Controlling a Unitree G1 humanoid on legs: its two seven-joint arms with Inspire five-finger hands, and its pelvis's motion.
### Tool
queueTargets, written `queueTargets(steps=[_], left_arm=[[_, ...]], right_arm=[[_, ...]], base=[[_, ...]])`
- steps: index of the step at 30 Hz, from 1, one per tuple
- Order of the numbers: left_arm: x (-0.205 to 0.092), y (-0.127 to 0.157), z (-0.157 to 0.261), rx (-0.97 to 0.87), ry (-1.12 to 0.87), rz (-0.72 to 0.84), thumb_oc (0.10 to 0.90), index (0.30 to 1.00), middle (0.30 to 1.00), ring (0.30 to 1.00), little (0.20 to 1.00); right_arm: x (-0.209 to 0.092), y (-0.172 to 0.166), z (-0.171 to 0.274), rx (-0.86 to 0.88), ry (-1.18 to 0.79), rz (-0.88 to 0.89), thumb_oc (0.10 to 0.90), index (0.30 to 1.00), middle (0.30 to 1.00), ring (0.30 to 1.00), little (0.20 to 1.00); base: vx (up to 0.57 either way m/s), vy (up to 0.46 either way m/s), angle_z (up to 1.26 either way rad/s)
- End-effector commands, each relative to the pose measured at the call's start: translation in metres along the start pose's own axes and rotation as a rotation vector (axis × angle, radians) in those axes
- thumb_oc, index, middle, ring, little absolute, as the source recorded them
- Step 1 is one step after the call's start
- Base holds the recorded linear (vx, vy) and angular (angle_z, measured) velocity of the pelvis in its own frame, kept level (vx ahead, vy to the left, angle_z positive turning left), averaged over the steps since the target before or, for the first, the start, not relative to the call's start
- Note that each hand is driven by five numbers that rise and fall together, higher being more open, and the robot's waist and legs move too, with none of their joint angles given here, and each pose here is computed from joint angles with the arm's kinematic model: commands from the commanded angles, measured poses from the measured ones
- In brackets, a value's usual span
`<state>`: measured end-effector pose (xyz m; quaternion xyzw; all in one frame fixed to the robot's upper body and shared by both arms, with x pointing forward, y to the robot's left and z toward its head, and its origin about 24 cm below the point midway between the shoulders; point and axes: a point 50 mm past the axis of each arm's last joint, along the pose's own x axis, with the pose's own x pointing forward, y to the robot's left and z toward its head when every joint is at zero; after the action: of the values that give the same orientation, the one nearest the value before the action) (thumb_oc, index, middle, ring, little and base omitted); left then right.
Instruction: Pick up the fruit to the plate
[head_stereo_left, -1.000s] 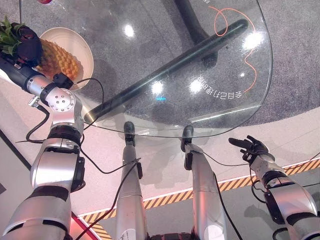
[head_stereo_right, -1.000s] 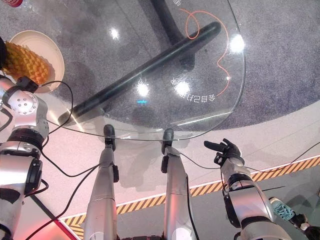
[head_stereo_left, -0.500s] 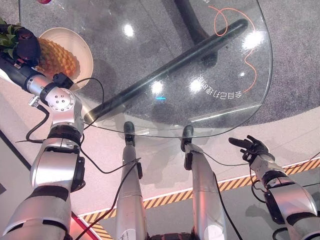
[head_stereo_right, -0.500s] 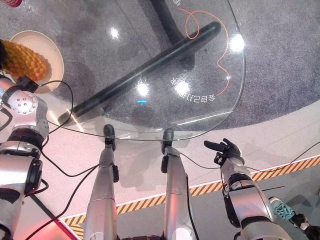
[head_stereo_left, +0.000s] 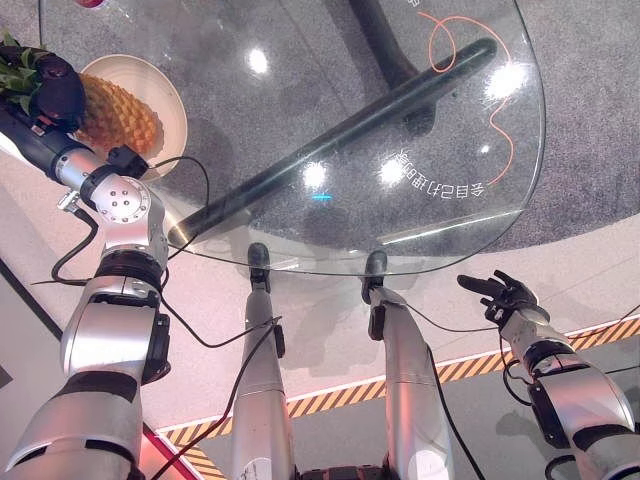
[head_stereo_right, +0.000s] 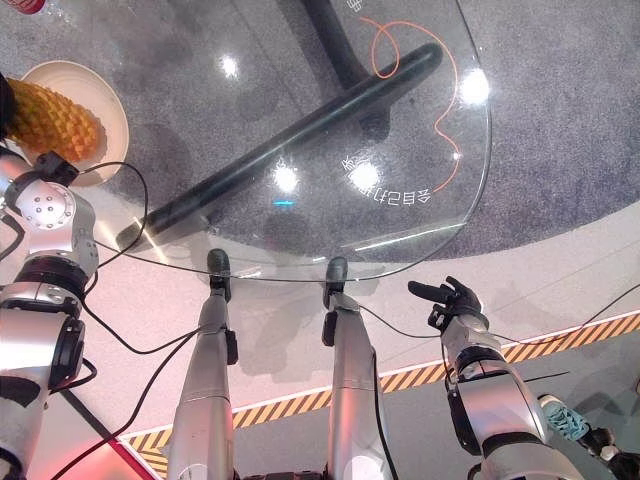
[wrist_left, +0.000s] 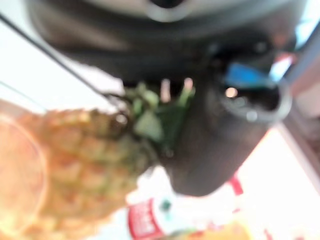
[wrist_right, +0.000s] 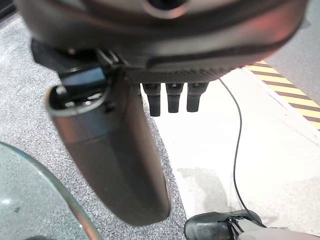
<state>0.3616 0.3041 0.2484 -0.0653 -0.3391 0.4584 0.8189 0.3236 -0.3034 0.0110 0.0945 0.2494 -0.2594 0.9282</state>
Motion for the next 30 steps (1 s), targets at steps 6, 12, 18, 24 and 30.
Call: queueTargets(steps=[6, 12, 18, 24, 30], left_arm=[[0.031, 0.001, 0.055, -0.161, -0.234, 0.022, 0.572, 0.705, 0.705, 0.705, 0.672], [0.026, -0.002, 0.053, -0.161, -0.237, -0.001, 0.745, 0.853, 0.853, 0.853, 0.845], [0.022, 0.001, 0.047, -0.165, -0.23, -0.01, 0.8, 0.9, 0.9, 0.9, 0.9], [0.019, 0.0, 0.045, -0.167, -0.224, -0.015, 0.8, 0.9, 0.9, 0.9, 0.9], [0.017, 0.002, 0.043, -0.168, -0.226, -0.014, 0.8, 0.9, 0.9, 0.9, 0.9]], right_arm=[[-0.001, -0.021, -0.009, -0.036, 0.004, -0.084, 0.8, 0.9, 0.9, 0.9, 0.9], [-0.001, -0.02, -0.009, -0.034, 0.003, -0.083, 0.8, 0.9, 0.9, 0.9, 0.9], [-0.001, -0.023, -0.01, -0.034, 0.004, -0.089, 0.8, 0.9, 0.9, 0.9, 0.9], [-0.001, -0.02, -0.009, -0.032, 0.0, -0.092, 0.8, 0.9, 0.9, 0.9, 0.9], [-0.001, -0.023, -0.008, -0.029, -0.004, -0.095, 0.8, 0.9, 0.9, 0.9, 0.9]], base=[[0.0, 0.0, 0.0], [0.0, 0.0, 0.0], [0.0, 0.0, 0.0], [0.0, 0.0, 0.0], [0.0, 0.0, 0.0]])
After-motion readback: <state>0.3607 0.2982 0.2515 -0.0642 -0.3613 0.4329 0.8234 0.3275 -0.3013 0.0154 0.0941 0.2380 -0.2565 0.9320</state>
